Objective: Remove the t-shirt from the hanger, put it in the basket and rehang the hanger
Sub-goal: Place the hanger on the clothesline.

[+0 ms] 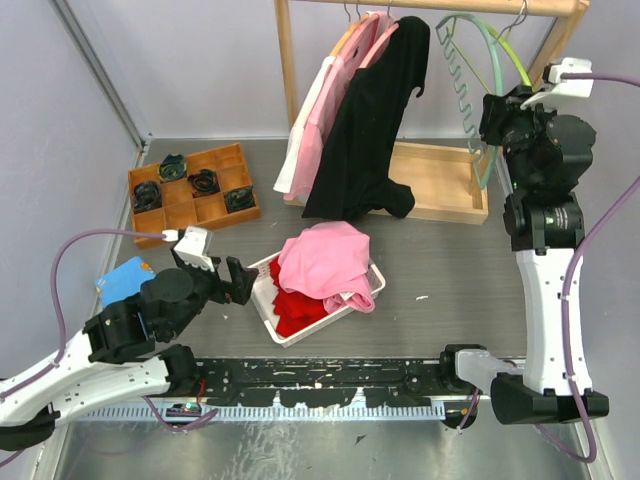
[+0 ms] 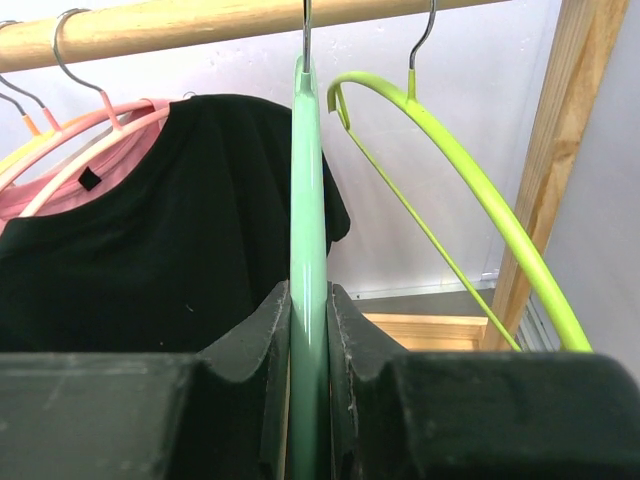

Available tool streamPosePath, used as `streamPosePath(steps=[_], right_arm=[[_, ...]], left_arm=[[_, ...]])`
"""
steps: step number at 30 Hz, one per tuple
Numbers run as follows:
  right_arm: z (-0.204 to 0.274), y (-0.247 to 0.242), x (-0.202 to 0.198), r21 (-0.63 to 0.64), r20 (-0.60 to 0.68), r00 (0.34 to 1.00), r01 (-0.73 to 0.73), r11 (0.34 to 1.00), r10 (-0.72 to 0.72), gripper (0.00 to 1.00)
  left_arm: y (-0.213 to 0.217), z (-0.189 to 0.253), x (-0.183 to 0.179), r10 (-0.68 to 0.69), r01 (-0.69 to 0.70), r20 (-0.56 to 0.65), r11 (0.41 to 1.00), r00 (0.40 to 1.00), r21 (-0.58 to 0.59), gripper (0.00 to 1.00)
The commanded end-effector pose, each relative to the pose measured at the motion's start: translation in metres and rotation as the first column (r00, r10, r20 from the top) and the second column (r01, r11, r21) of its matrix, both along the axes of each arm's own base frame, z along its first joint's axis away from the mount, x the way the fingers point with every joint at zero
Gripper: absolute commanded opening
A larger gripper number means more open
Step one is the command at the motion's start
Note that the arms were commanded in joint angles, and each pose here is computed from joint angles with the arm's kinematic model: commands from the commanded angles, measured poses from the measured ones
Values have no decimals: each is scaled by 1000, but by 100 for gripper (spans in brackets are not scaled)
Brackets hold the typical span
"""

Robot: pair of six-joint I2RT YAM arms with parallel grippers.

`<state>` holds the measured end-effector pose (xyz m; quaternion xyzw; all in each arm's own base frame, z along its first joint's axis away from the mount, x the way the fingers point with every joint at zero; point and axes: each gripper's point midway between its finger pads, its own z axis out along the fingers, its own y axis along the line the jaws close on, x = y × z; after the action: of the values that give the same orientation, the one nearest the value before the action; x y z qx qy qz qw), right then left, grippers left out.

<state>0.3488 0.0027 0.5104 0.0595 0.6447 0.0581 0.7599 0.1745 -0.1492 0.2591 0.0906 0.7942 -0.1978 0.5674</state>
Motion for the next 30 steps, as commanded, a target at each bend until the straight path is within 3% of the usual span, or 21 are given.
streamPosePath(steps=[1, 17, 27, 28, 30], right_arm=[[58, -1, -4, -7, 182, 983, 7, 1000, -5, 1], [42, -3, 52, -15, 135, 991, 12, 1000, -10, 1], [17, -6, 67, -7, 72, 997, 25, 1000, -24, 1], [16, -7, 65, -2, 69, 997, 30, 1000, -30, 5], [15, -9, 60, 7, 64, 997, 45, 999, -45, 27]], left_arm=[[2, 10, 1, 22, -21, 17, 999, 1000, -45, 98], [9, 18, 1, 40, -38, 31, 998, 999, -57, 98], [9, 22, 1, 36, -33, 38, 997, 999, -67, 98], [8, 23, 1, 35, -32, 39, 997, 999, -67, 98], [8, 26, 1, 31, -28, 46, 998, 998, -64, 98]])
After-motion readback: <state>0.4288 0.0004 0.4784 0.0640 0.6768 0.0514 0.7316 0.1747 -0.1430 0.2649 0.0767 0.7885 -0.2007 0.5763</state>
